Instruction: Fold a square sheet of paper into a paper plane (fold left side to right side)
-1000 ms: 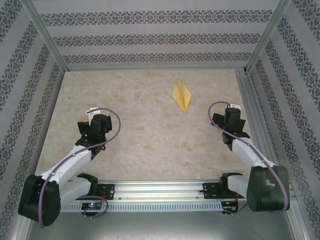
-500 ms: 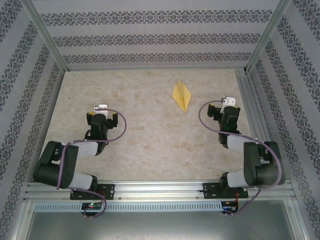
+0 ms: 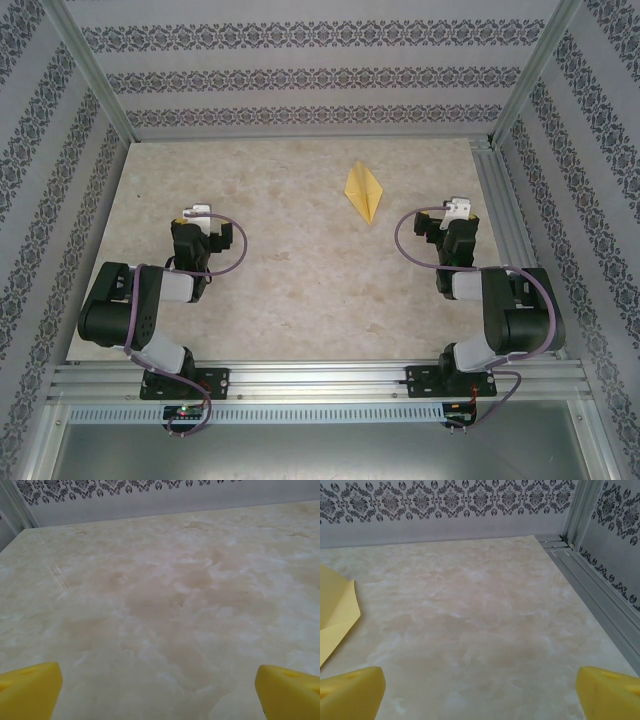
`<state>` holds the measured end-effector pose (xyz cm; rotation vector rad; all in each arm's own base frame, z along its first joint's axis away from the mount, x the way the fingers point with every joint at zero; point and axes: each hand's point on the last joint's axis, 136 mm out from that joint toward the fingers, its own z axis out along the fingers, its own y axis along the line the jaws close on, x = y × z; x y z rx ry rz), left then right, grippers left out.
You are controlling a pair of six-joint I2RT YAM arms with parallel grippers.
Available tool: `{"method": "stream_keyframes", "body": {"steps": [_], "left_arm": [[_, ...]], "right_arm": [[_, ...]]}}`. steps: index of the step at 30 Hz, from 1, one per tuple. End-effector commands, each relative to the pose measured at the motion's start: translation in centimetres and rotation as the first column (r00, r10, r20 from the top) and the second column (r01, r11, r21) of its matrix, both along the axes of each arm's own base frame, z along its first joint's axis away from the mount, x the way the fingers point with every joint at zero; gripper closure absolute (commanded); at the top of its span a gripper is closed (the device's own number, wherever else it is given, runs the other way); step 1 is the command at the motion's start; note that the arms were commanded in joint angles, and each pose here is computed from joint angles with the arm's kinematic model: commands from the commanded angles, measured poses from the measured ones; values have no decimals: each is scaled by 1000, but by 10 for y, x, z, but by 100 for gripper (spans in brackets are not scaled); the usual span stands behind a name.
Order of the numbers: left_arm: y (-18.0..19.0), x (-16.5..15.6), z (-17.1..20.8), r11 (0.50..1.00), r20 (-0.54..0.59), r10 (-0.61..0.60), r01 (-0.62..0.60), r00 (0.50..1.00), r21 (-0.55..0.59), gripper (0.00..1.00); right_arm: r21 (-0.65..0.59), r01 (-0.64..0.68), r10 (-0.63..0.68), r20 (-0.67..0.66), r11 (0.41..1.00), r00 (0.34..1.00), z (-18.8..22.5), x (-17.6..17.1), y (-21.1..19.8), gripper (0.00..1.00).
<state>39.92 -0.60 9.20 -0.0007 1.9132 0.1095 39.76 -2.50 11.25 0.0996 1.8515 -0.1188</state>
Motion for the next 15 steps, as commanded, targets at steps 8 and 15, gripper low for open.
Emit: {"method": "stream_keyframes", "body": {"steps": [8,15], "left_arm": [[-8,6,11,999,32,-43,44,999,-23,0],[-8,6,11,999,32,-44,44,999,-23,0]], "right_arm": [[1,-21,21,50,1000,999,13,4,4,2],[2,-21,21,53,1000,998,14,4,4,2]]}}
